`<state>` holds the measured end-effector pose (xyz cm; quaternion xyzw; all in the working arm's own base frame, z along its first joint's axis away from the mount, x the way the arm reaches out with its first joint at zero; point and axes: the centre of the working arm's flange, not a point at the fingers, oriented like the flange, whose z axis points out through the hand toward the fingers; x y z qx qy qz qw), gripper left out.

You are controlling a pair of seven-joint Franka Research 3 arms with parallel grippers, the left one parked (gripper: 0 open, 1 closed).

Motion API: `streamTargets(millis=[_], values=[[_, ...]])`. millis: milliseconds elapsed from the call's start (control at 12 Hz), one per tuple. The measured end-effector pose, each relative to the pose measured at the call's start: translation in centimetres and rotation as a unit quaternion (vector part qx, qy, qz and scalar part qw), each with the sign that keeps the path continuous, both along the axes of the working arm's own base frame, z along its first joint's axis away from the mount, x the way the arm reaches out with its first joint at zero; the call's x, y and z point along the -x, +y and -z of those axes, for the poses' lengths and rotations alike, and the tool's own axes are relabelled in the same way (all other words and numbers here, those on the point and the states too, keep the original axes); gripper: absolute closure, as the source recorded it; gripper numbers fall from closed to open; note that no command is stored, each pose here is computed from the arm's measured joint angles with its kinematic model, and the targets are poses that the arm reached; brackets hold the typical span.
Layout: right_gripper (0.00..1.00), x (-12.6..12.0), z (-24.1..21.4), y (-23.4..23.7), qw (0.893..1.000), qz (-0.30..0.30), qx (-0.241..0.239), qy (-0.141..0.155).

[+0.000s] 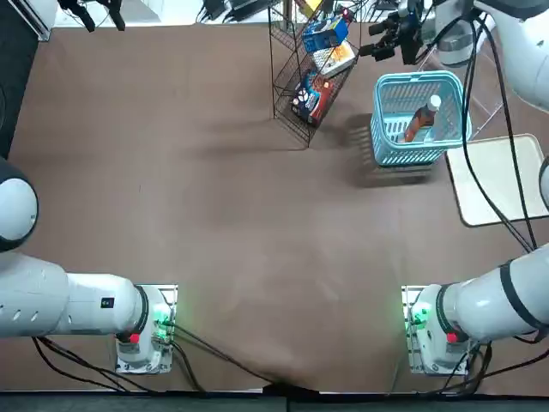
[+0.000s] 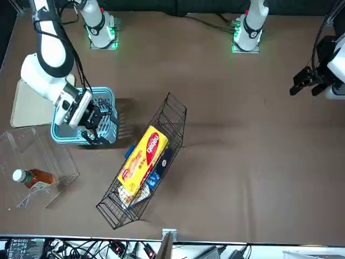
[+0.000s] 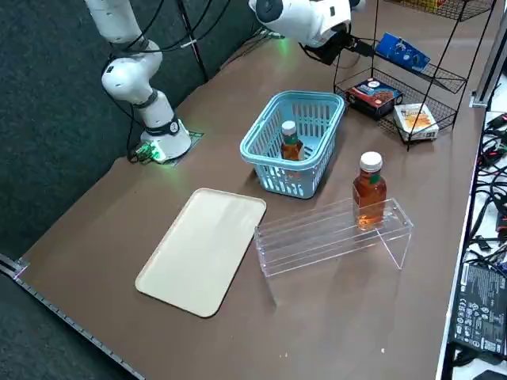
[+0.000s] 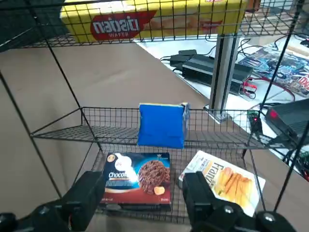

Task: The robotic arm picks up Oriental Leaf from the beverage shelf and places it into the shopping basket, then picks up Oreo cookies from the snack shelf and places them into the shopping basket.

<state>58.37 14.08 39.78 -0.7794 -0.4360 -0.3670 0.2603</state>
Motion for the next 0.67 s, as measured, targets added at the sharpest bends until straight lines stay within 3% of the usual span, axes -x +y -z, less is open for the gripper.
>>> streamTargets(millis=[667], values=[[0.0,-2.9,1.2,3.0,1.0,0.0,-0.009,-0.005]])
